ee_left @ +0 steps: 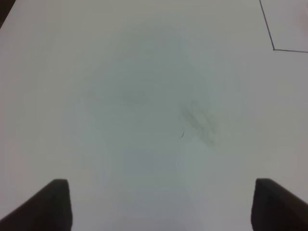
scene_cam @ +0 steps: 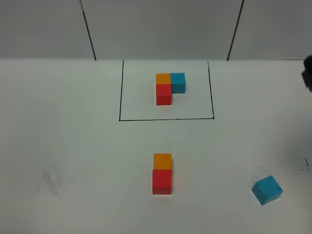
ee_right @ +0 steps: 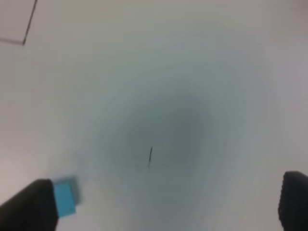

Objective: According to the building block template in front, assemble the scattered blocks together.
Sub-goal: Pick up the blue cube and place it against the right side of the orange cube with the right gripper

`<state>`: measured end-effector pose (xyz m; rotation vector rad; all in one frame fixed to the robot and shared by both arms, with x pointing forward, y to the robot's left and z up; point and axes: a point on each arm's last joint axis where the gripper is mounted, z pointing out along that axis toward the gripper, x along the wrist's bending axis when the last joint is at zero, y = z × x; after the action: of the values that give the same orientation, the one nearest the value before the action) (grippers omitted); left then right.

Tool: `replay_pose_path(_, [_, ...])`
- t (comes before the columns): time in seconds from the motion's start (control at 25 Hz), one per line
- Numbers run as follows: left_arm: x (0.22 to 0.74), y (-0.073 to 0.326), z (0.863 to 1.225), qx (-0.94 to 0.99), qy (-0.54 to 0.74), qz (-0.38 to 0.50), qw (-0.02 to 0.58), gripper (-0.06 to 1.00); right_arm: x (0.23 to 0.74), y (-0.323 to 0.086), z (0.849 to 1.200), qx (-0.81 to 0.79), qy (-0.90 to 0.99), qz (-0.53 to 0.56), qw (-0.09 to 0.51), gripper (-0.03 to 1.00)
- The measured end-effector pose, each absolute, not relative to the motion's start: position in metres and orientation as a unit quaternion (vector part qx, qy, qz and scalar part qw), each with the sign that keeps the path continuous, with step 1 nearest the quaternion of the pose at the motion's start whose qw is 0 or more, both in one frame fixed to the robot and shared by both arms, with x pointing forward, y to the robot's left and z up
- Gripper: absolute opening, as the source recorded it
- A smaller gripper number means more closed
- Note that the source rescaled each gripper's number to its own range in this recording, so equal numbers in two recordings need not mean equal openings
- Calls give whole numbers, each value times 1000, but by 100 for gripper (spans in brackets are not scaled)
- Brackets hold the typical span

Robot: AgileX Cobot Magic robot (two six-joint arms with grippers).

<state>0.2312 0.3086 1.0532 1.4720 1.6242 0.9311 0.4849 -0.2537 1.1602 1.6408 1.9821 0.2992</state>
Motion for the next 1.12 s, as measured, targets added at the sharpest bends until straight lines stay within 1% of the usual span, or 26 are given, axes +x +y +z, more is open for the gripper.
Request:
replay_pose_path(0.16, [231, 309, 1053, 574, 633, 363, 371, 66, 464, -259, 1121, 603, 761, 60, 232, 89])
replay_pose_path(0.32, [231, 309, 1053, 574, 633, 363, 371, 66, 444, -263, 1092, 603, 772, 30, 199, 86])
replay_pose_path(0.52, [231, 309, 1053, 574, 633, 363, 371, 66, 429, -260, 1083, 607, 777, 50, 159, 81])
replay_pose_path(0.64, [231, 309, 1053, 574, 633, 363, 371, 66, 429, -254, 1083, 590, 790, 75, 144, 80])
replay_pose_path(0.8, [231, 309, 1053, 574, 633, 363, 371, 66, 429, -252, 1070, 561, 812, 81, 142, 80])
replay_pose_path(0.92, [231, 309, 1053, 574, 633, 363, 371, 66, 430, -253, 1059, 536, 827, 76, 154, 80])
replay_pose_path(1.12, [231, 309, 1053, 574, 633, 363, 371, 66, 439, -250, 1047, 518, 831, 98, 176, 80])
